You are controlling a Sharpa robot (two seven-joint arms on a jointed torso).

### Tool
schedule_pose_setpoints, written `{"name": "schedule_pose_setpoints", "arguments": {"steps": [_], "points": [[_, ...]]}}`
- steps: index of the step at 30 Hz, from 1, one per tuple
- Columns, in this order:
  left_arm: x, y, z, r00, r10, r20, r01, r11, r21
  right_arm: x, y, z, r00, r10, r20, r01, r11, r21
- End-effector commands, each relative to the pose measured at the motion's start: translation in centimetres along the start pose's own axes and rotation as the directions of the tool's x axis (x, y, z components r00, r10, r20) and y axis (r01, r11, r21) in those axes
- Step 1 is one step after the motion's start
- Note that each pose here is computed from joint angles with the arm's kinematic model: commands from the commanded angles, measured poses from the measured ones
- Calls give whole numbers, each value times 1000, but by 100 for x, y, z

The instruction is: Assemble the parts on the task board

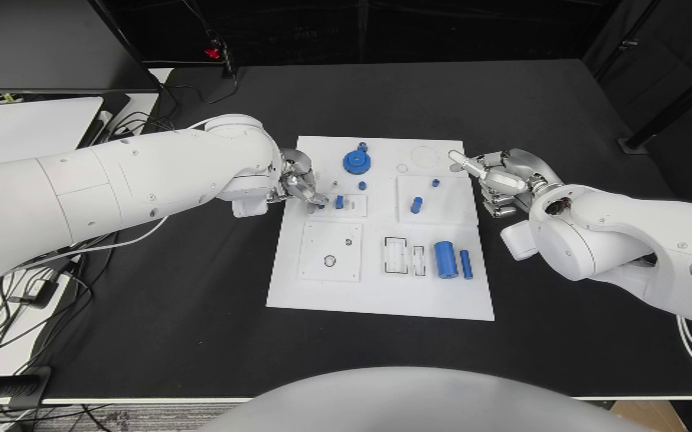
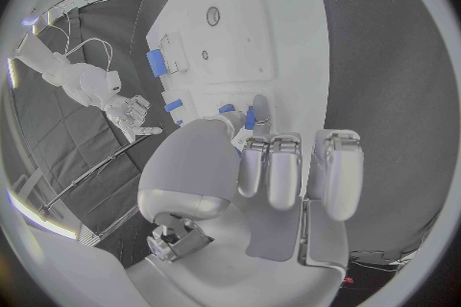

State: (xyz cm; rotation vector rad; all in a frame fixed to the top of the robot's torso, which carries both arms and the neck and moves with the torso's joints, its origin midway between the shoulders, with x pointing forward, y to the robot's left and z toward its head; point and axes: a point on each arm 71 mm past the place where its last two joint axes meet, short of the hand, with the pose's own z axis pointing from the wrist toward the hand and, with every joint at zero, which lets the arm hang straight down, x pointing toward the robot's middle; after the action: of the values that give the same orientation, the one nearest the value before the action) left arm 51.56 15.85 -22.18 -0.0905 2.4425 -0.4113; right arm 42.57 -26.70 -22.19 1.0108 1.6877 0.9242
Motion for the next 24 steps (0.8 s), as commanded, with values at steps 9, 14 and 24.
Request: {"name": "schedule_pose_setpoints", "arguments": {"steps": [9,14,24], "points": [[25,14,22,1000,9,-15,-9,1000,-24,-1,12,-3,1000,-1,0,1,1000,-10],[22,16,24,1000,7,-13,-8,1000,-26,-2,11,-3,1000,-1,0,1,1000,-10],[9,43,18,1000,-2,2,2,999,-40,-2,11,-4,1000,-1,-1,1,1000,-9]]}}
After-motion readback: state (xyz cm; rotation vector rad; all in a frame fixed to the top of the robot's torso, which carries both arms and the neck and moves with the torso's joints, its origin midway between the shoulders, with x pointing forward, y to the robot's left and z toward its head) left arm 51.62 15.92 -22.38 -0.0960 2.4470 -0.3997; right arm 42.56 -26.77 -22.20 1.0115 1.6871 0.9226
